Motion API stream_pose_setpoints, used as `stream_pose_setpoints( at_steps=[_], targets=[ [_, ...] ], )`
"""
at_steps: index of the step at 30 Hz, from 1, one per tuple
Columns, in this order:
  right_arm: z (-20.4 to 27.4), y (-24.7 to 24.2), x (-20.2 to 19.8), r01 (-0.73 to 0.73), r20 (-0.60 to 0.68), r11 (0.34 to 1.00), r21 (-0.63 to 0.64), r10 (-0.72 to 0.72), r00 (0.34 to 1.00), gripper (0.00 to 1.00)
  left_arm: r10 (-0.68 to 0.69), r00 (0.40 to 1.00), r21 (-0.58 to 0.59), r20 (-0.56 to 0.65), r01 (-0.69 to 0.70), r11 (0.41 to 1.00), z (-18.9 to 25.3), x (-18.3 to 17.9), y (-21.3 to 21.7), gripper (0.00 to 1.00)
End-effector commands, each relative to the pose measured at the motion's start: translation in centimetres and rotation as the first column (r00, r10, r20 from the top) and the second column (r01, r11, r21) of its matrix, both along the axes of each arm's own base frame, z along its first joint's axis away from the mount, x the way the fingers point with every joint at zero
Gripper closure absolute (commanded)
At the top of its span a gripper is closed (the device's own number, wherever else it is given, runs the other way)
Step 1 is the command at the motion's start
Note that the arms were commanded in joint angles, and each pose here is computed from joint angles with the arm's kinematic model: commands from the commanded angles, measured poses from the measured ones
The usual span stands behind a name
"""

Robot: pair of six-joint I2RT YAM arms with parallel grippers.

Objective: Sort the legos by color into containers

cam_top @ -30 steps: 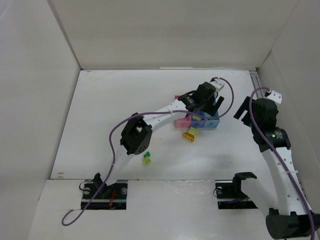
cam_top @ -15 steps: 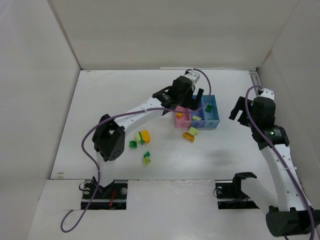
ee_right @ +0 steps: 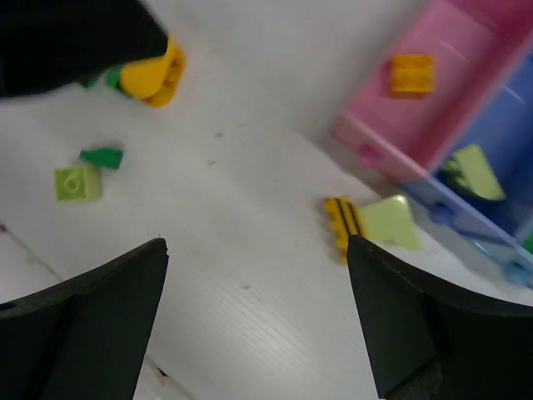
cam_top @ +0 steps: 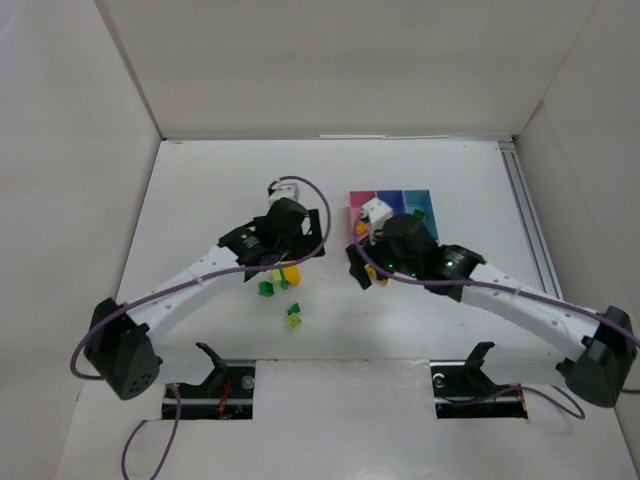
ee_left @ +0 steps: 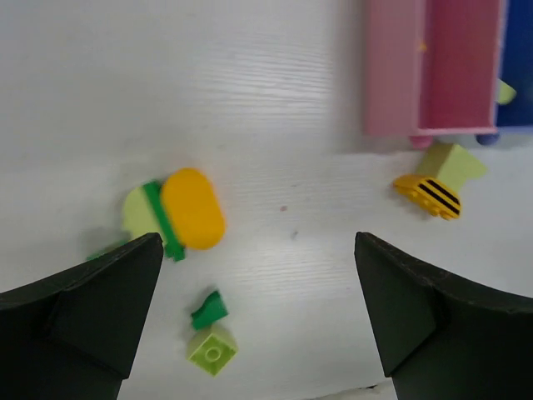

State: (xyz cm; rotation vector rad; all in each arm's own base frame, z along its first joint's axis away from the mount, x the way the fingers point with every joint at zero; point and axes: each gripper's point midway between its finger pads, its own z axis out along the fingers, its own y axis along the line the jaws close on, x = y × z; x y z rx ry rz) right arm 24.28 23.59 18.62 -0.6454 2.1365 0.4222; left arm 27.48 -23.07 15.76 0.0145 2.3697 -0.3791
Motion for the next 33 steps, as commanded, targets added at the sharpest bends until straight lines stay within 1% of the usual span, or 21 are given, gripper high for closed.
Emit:
stream_pose_setpoints(
  at_steps=[1, 2, 3, 4, 5, 6, 7, 9, 10, 11, 12, 14, 15, 19, 22, 25, 26, 27, 29, 30, 33],
  targets=[
    [-0.4, 6.3, -1.7, -0.218, 0.071, 0.976, -0.009, 0.218, 0.973, 0.07, 0.288, 0.953, -0.019, -0.090, -0.291, 0.957, -0.5, -2.3, 6.3, 0.01],
    [-0.7, 7.4, -2.2, -0.249, 0.064, 0.968, -0.008, 0.249, 0.966, 0.07, 0.358, 0.930, -0.023, -0.082, -0.361, 0.932, -0.1, -2.7, 8.0, 0.01],
    [-1.1, 8.8, -3.2, -0.289, 0.060, 0.957, -0.011, 0.289, 0.955, 0.07, 0.432, 0.897, -0.016, -0.098, -0.435, 0.900, -0.4, -2.8, 9.7, 0.01],
    [-1.2, 9.9, -3.5, -0.310, 0.061, 0.951, -0.010, 0.310, 0.949, 0.07, 0.512, 0.846, 0.015, -0.147, -0.516, 0.857, -1.5, -4.1, 11.4, 0.01],
    [-2.4, 11.1, -3.8, -0.316, 0.033, 0.949, -0.008, 0.316, 0.948, 0.07, 0.559, 0.814, 0.019, -0.154, -0.564, 0.826, -1.5, -4.3, 12.4, 0.01],
    [-3.0, 11.8, -4.3, -0.333, 0.021, 0.943, -0.019, 0.334, 0.942, 0.07, 0.604, 0.780, 0.023, -0.164, -0.609, 0.793, -1.7, -4.6, 13.8, 0.01],
    [-2.7, 13.4, -5.3, -0.361, 0.027, 0.932, -0.010, 0.362, 0.932, 0.07, 0.641, 0.747, 0.059, -0.174, -0.642, 0.764, -2.3, -5.1, 14.9, 0.01],
    [-5.1, 15.7, -7.0, -0.376, -0.019, 0.925, -0.049, 0.375, 0.927, 0.07, 0.690, 0.702, 0.036, -0.177, -0.696, 0.717, -1.8, -5.1, 16.2, 0.01],
    [-5.1, 15.9, -7.6, -0.378, -0.007, 0.924, -0.061, 0.378, 0.926, 0.07, 0.698, 0.694, 0.036, -0.177, -0.704, 0.710, -1.8, -5.0, 16.5, 0.01],
    [-4.9, 16.9, -7.8, -0.366, -0.002, 0.929, -0.054, 0.367, 0.930, 0.07, 0.696, 0.697, 0.021, -0.172, -0.704, 0.710, -1.5, -5.1, 16.5, 0.01],
    [-6.6, 17.4, -8.3, -0.363, -0.039, 0.928, -0.081, 0.361, 0.932, 0.08, 0.692, 0.703, 0.017, -0.167, -0.699, 0.715, -1.3, -5.1, 16.5, 0.01],
    [-7.3, 18.6, -9.5, -0.364, -0.057, 0.928, -0.080, 0.360, 0.931, 0.11, 0.675, 0.723, 0.002, -0.148, -0.683, 0.731, -0.8, -5.1, 16.5, 0.01],
    [-8.1, 19.2, -9.4, -0.350, -0.074, 0.934, -0.073, 0.345, 0.936, 0.12, 0.669, 0.729, 0.008, -0.144, -0.676, 0.737, -0.8, -5.1, 16.6, 0.01],
    [-10.2, 20.1, -10.4, -0.301, -0.133, 0.953, -0.045, 0.293, 0.947, 0.15, 0.645, 0.754, -0.020, -0.125, -0.652, 0.758, 0.0, -5.2, 16.5, 0.01],
    [-11.8, 20.2, -10.0, -0.234, -0.168, 0.971, -0.056, 0.222, 0.961, 0.15, 0.632, 0.766, -0.004, -0.119, -0.636, 0.771, -0.2, -5.5, 16.7, 0.01],
    [-12.8, 20.1, -9.8, -0.213, -0.175, 0.974, -0.082, 0.196, 0.965, 0.16, 0.621, 0.777, -0.011, -0.105, -0.625, 0.780, 0.1, -5.4, 16.7, 0.01],
    [-13.2, 20.4, -9.7, -0.207, -0.181, 0.975, -0.083, 0.189, 0.965, 0.19, 0.615, 0.781, -0.005, -0.102, -0.619, 0.785, 0.1, -5.4, 16.7, 0.01],
    [-13.2, 20.4, -9.7, -0.207, -0.182, 0.975, -0.083, 0.189, 0.965, 0.19, 0.608, 0.788, 0.004, -0.099, -0.611, 0.792, 0.1, -5.4, 16.8, 0.01],
    [-13.8, 20.9, -9.6, -0.207, -0.185, 0.974, -0.091, 0.188, 0.965, 0.25, 0.608, 0.789, -0.005, -0.095, -0.611, 0.792, 0.2, -5.3, 16.7, 0.01],
    [-13.8, 20.8, -9.5, -0.201, -0.179, 0.975, -0.094, 0.182, 0.967, 0.27, 0.596, 0.796, 0.005, -0.105, -0.599, 0.801, -0.2, -5.5, 16.6, 0.01],
    [-13.9, 21.0, -9.3, -0.184, -0.179, 0.979, -0.092, 0.166, 0.970, 0.39, 0.590, 0.802, -0.007, -0.093, -0.593, 0.805, 0.1, -5.3, 16.5, 0.01]
  ],
)
